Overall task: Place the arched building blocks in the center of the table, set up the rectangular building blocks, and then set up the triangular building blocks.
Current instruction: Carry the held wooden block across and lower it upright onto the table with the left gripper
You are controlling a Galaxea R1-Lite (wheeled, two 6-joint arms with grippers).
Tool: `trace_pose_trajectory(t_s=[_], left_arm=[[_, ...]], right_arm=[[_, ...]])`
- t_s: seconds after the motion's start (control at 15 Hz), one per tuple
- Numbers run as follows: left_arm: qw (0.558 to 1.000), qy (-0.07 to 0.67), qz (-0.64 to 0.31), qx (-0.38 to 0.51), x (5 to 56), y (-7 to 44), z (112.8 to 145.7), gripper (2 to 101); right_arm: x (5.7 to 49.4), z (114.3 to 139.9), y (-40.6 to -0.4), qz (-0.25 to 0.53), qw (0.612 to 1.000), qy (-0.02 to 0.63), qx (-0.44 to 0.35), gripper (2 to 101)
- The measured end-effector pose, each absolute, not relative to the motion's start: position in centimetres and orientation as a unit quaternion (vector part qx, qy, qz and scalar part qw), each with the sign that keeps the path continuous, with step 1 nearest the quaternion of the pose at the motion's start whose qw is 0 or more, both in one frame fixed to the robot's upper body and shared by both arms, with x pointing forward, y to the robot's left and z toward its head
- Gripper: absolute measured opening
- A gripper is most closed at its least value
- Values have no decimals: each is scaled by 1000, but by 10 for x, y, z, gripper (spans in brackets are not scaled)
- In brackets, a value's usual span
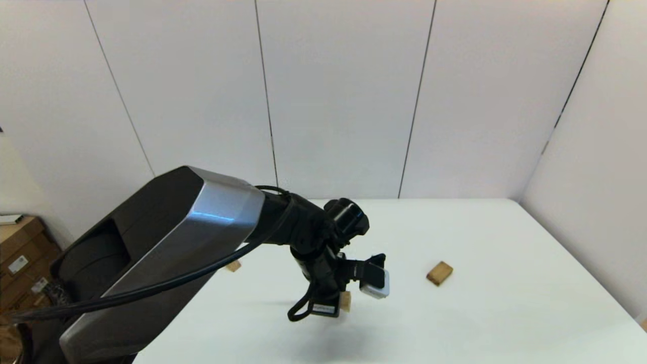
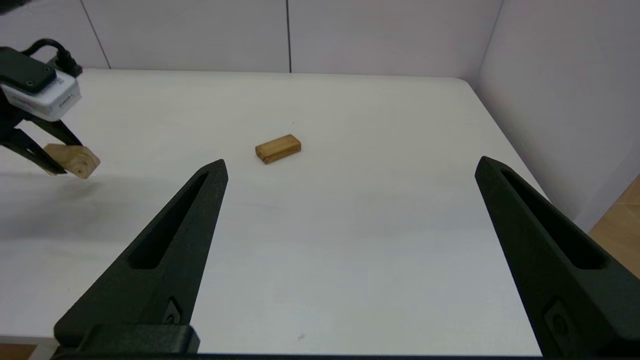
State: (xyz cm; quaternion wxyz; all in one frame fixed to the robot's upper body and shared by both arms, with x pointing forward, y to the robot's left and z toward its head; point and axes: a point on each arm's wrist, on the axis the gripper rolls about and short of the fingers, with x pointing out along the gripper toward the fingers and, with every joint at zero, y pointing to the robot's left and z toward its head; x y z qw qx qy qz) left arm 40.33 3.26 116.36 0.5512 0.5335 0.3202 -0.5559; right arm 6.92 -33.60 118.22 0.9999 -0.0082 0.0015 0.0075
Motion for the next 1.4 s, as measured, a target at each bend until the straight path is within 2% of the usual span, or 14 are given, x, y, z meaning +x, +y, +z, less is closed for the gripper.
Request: trace_pose_trajectory(t_s=[0.33,0.6,1.4], left_arm=[[548,335,-547,537,408,30,1157,262],[557,376,-531,516,406,31,1154,262],[563,377,-525,514,412,29,1153,262]], right_arm=[[69,1182,-336,7,1000,2,-8,980],[69,1182,-336,7,1000,2,-8,980],[69,1182,-336,7,1000,2,-8,980]])
